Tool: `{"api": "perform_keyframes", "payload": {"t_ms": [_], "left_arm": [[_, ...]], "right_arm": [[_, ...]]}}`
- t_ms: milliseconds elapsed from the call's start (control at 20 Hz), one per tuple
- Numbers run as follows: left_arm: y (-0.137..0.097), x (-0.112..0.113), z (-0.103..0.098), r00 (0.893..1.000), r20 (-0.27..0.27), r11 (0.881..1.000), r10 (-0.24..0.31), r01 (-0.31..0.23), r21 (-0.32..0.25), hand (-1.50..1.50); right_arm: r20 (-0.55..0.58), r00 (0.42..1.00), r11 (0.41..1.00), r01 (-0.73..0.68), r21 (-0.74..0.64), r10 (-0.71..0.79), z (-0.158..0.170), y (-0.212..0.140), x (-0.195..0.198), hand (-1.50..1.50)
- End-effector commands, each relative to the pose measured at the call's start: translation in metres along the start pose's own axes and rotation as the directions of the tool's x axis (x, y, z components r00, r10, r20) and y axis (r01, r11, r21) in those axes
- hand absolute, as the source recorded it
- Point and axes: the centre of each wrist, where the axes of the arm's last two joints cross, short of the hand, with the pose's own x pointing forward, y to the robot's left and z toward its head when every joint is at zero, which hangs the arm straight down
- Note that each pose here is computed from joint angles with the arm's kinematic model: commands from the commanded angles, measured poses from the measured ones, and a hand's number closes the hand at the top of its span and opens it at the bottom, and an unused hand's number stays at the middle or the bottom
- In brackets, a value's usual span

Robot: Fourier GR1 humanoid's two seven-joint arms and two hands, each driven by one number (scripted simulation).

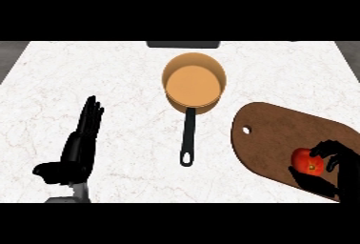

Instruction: Pick the tomato from the cutting board and place it in the pot

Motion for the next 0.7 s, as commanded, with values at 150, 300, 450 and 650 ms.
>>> {"api": "perform_keyframes", "payload": {"t_ms": [150, 300, 450, 650], "left_arm": [[-0.026, 0.012, -0.009, 0.998, 0.058, 0.991, 0.027, -0.019, -0.135, 0.00], [-0.033, 0.013, -0.011, 0.998, 0.056, 0.983, 0.025, -0.015, -0.184, 0.00], [-0.040, 0.016, -0.015, 0.998, 0.056, 0.978, 0.031, -0.019, -0.205, 0.00], [-0.045, 0.017, -0.018, 0.998, 0.054, 0.976, 0.030, -0.018, -0.217, 0.00]], "right_arm": [[0.159, 0.983, 0.978, -0.114, 0.173, 0.086, -0.002, 0.056, 0.090, 1.50], [0.183, 0.975, 0.978, -0.152, 0.143, 0.125, -0.008, 0.066, 0.133, 1.50], [0.201, 0.969, 0.984, -0.162, 0.073, 0.145, -0.014, 0.070, 0.181, 1.50], [0.228, 0.950, 0.976, -0.203, -0.075, 0.215, -0.021, 0.065, 0.235, 1.50]]}}
